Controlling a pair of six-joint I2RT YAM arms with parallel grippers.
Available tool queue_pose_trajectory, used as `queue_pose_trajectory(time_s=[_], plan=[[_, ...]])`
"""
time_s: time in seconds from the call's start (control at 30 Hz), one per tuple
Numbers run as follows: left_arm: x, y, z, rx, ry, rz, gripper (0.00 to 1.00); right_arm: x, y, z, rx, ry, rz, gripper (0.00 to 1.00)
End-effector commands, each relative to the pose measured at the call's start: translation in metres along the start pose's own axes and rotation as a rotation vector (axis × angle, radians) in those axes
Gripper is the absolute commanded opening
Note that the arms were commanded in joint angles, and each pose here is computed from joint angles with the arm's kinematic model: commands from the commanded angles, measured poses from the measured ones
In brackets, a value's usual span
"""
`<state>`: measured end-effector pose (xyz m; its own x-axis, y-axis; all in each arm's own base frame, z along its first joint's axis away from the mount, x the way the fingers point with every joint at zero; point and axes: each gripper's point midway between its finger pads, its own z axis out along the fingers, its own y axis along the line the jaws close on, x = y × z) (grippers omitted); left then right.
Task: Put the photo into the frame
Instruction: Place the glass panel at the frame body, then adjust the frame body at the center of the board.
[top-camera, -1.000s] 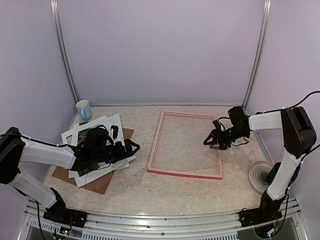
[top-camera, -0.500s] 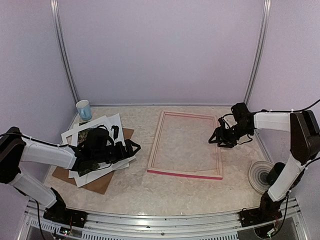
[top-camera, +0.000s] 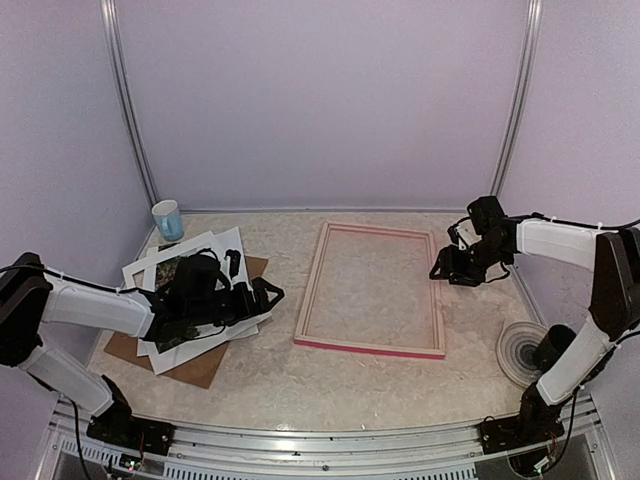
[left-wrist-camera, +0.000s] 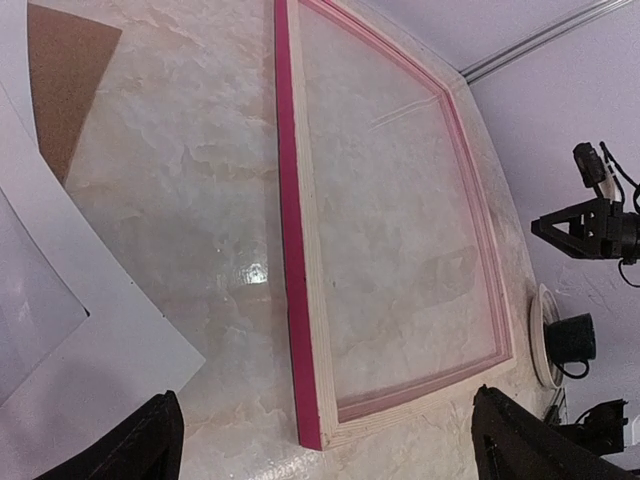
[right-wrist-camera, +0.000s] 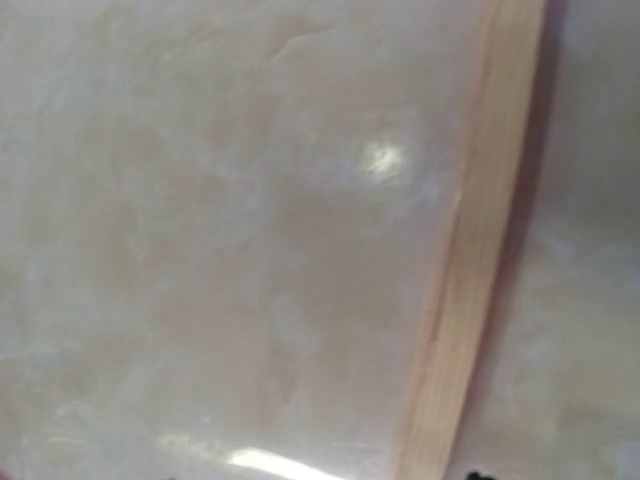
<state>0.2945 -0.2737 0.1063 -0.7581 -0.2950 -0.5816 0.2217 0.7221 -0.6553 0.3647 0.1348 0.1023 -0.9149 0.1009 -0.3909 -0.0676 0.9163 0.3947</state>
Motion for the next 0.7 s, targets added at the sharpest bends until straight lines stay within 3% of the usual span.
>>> queue_pose_trajectory(time_s=[0.0, 0.47, 0.67], plan=[[-0.011, -0.017, 0.005, 0.038, -0.026, 0.008, 0.99, -0.012, -0.005, -0.004, 0.061, -0.049, 0.000, 0.59], [-0.042, -0.029, 0.048, -0.054, -0.076, 0.088, 0.99, -0.033, -0.045, 0.034, 0.279, -0.067, 0.020, 0.35], [-0.041, -0.024, 0.084, -0.095, -0.039, 0.111, 0.99, -0.038, -0.047, 0.050, 0.321, -0.054, 0.005, 0.33]])
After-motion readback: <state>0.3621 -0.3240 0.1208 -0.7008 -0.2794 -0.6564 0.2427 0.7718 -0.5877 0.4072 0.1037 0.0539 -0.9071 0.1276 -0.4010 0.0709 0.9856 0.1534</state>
